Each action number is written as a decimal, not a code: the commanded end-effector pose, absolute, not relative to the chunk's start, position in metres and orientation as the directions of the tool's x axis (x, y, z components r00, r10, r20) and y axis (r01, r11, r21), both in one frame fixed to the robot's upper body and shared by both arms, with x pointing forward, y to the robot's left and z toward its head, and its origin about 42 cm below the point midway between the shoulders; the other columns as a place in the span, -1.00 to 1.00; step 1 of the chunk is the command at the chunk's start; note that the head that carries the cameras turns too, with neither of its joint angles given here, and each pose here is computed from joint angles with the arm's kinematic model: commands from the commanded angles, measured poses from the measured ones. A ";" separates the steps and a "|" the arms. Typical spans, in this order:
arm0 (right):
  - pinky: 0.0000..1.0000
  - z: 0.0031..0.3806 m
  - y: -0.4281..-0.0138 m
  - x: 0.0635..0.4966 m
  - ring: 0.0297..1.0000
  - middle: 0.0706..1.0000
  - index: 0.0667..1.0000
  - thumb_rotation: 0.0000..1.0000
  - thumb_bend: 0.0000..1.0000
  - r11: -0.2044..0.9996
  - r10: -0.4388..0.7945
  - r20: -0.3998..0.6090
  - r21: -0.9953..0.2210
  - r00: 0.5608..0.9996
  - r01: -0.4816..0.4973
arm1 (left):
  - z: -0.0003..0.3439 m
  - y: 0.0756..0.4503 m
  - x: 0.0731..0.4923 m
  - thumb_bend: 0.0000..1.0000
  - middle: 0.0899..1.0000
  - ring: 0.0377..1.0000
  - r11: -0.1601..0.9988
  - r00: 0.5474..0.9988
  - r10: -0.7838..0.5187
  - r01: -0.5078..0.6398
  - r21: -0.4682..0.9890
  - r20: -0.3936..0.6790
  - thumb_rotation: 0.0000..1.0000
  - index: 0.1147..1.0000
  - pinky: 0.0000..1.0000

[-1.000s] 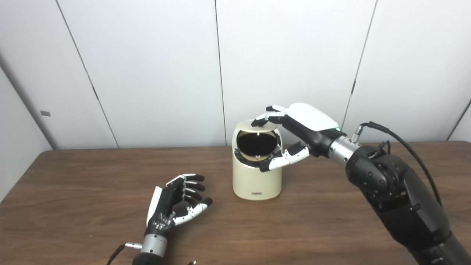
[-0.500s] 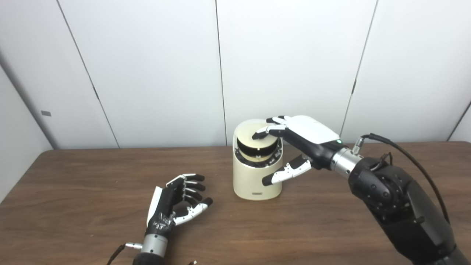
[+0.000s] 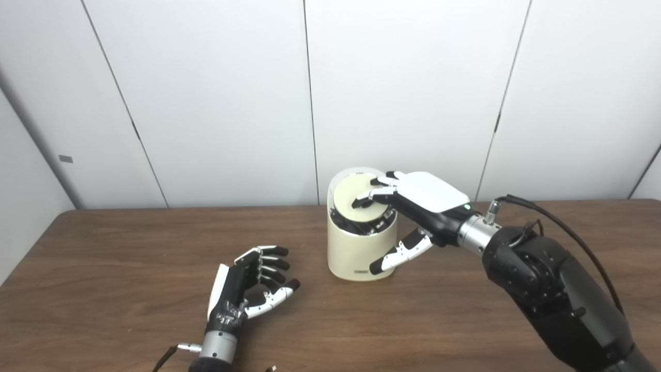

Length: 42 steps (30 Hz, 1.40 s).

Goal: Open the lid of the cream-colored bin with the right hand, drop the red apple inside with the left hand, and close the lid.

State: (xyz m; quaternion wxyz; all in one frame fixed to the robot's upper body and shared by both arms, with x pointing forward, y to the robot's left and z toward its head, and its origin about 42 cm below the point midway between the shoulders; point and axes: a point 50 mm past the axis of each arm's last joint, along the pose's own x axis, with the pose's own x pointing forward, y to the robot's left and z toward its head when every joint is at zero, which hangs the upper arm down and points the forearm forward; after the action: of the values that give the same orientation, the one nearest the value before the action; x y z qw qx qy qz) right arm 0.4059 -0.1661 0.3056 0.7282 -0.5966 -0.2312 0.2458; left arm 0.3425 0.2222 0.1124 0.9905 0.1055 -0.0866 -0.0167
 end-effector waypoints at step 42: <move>0.84 0.313 -0.204 0.398 0.87 0.76 0.80 -0.03 0.38 0.403 0.516 0.308 -0.911 0.799 0.091 | 0.094 0.217 0.324 0.23 0.09 -0.05 0.982 0.994 -0.035 0.015 0.190 0.101 -1.00 0.23 -0.17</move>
State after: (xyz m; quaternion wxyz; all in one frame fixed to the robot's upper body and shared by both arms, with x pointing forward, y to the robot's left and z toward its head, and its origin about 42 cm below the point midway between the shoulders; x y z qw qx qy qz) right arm 0.3958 -0.2027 0.2990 0.7741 -0.5573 -0.2507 0.1651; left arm 0.3386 0.2174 0.1127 0.9915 0.1013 -0.0803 -0.0150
